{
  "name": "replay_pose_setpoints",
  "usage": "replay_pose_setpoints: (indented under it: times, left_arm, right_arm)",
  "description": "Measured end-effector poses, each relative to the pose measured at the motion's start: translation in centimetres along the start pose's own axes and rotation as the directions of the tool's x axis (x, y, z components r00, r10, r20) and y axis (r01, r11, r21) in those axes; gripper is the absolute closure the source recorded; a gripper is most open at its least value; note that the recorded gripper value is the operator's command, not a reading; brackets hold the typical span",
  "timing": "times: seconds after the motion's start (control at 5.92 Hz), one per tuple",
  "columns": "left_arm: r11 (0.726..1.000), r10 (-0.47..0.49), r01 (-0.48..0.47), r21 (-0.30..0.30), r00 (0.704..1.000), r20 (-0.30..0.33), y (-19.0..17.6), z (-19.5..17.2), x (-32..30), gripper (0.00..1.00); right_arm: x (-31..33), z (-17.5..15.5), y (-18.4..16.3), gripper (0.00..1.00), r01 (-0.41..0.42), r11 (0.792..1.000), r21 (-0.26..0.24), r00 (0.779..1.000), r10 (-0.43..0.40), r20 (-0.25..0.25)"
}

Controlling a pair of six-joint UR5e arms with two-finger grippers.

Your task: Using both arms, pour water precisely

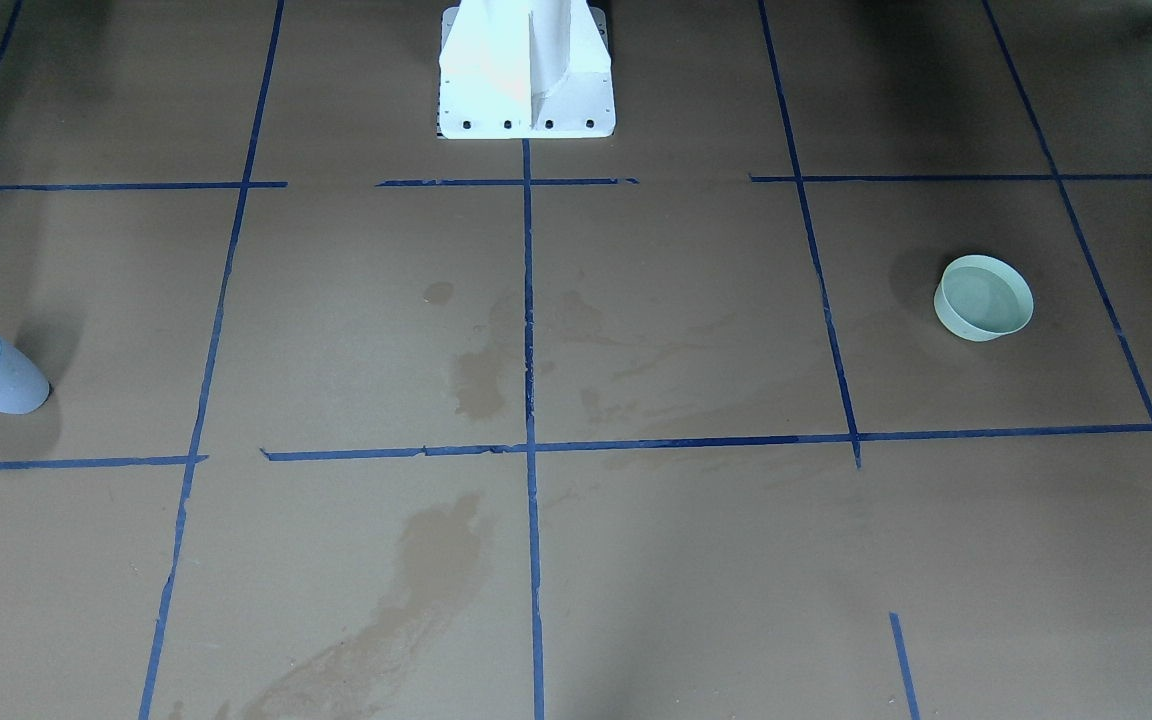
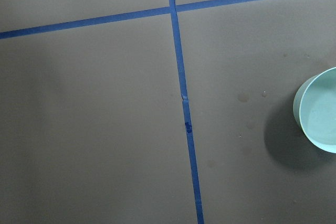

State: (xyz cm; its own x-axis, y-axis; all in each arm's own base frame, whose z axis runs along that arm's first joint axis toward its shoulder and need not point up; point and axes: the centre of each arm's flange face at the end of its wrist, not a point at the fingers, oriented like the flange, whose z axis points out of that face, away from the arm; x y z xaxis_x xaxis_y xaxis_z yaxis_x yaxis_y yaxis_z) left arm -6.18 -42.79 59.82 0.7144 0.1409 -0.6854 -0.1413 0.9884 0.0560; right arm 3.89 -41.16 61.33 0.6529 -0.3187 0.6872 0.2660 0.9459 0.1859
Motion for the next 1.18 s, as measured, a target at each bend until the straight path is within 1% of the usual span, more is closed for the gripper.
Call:
replay_pose_setpoints:
  times: [1.18]
  left_arm:
    - [1.0,0.014,-0.014,0.011,1.0,0.001,0.15,-0.6,0.62,0.0]
  right_arm:
    - [-0.32,-0.31,-0.1,0.0,0.023,1.0,0.02,1.0,-0.022,-0.005]
